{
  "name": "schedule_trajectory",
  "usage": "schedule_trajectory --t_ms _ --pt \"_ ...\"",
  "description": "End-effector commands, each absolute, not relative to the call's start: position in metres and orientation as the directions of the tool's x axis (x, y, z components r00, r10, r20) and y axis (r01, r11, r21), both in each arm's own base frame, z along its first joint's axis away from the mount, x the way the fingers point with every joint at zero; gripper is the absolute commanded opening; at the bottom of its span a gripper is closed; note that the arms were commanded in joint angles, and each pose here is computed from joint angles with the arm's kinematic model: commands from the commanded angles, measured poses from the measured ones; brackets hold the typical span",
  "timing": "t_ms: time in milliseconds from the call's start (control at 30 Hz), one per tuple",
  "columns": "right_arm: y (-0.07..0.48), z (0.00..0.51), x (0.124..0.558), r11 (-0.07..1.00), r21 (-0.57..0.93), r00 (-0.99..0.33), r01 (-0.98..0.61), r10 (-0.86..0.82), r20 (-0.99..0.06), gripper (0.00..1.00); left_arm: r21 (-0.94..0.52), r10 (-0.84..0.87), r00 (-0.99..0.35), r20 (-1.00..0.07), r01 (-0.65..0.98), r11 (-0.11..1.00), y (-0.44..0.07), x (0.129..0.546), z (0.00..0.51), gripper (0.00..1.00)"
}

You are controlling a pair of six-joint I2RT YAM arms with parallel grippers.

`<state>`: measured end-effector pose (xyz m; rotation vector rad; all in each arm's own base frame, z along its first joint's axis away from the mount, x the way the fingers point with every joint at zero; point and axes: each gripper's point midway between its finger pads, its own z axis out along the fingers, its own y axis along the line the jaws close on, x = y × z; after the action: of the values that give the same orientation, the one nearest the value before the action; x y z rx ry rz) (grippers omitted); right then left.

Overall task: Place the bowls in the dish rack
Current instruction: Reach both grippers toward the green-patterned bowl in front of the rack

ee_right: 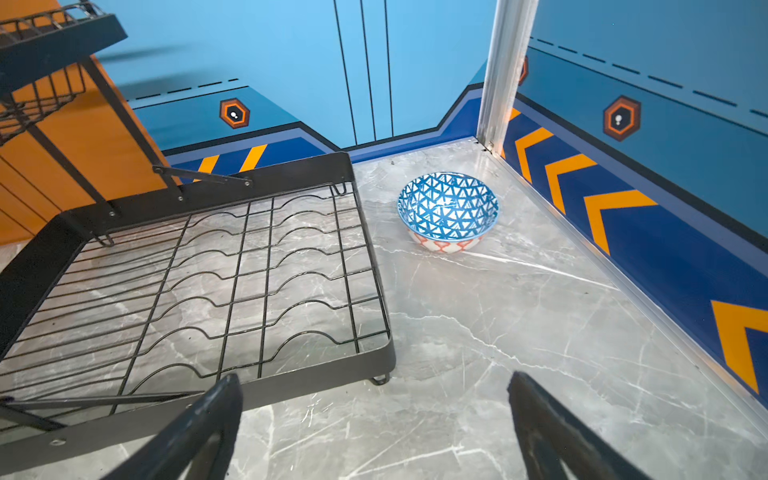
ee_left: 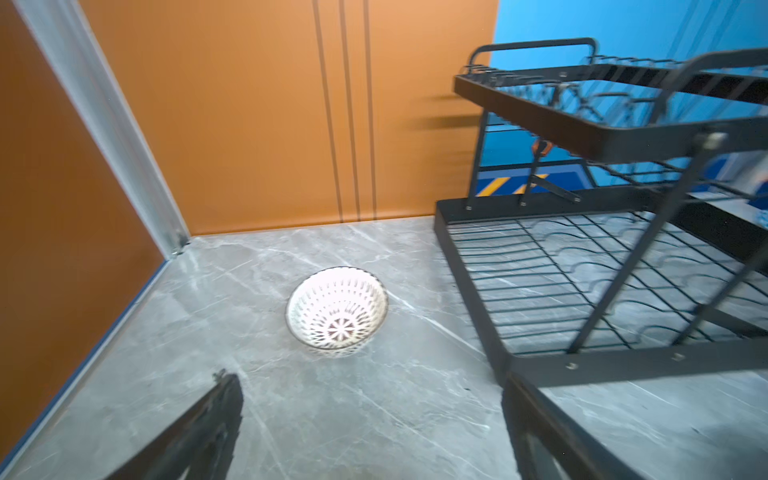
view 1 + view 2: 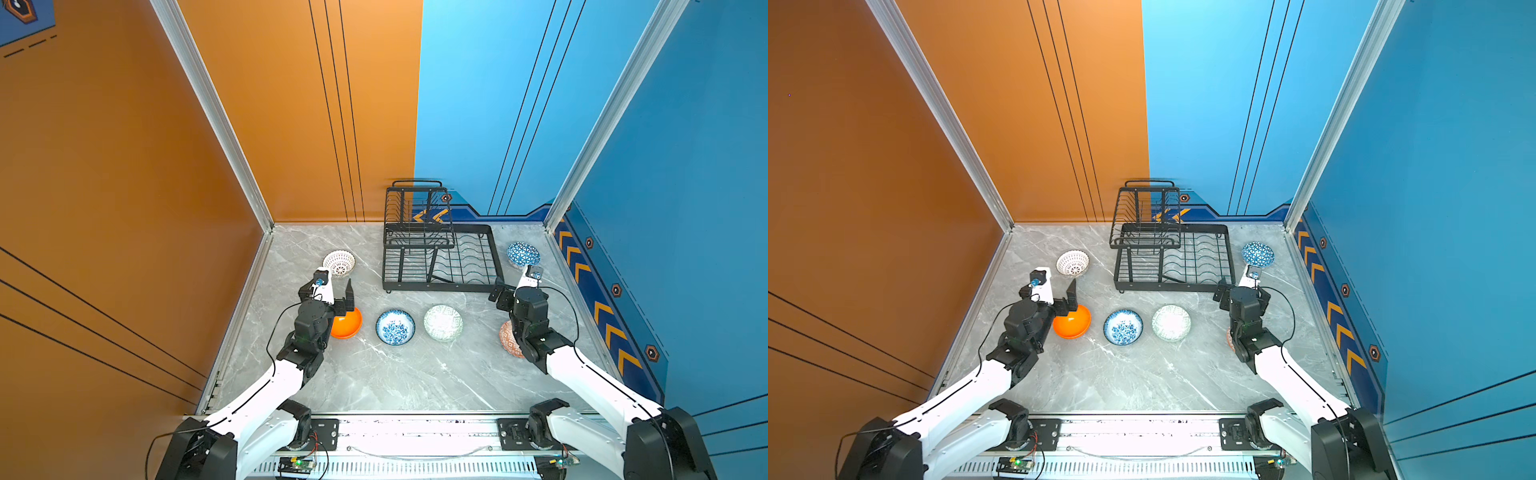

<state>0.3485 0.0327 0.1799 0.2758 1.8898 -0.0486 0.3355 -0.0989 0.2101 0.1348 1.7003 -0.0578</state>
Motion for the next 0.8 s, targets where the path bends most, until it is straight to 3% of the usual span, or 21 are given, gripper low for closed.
schedule_trajectory --t_ms 0,267,500,767 --pt "0.047 0.174 0.347 0.983 0.04 -0.371 0.178 0.105 -0.923 1.0 0.149 0.172 -0.095 -0.981 0.21 0.966 -0.135 0.332 0.22 0.98" --pt "0.091 0.147 0.334 0.998 -0.038 -0.519 0.041 -0.011 -0.854 1.0 0.337 0.386 -0.067 -0.92 0.367 0.867 -0.212 0.32 0.201 0.98" --pt "0.12 0.115 0.327 0.997 0.049 -0.625 -0.066 -0.003 -0.781 1.0 0.436 0.493 -0.004 -0.87 0.458 0.774 -0.262 0.31 0.195 0.98" --pt "0.139 0.094 0.319 0.988 0.093 -0.682 -0.124 -0.017 -0.731 0.96 0.546 0.602 -0.027 -0.798 0.389 0.742 -0.285 0.315 0.178 0.98"
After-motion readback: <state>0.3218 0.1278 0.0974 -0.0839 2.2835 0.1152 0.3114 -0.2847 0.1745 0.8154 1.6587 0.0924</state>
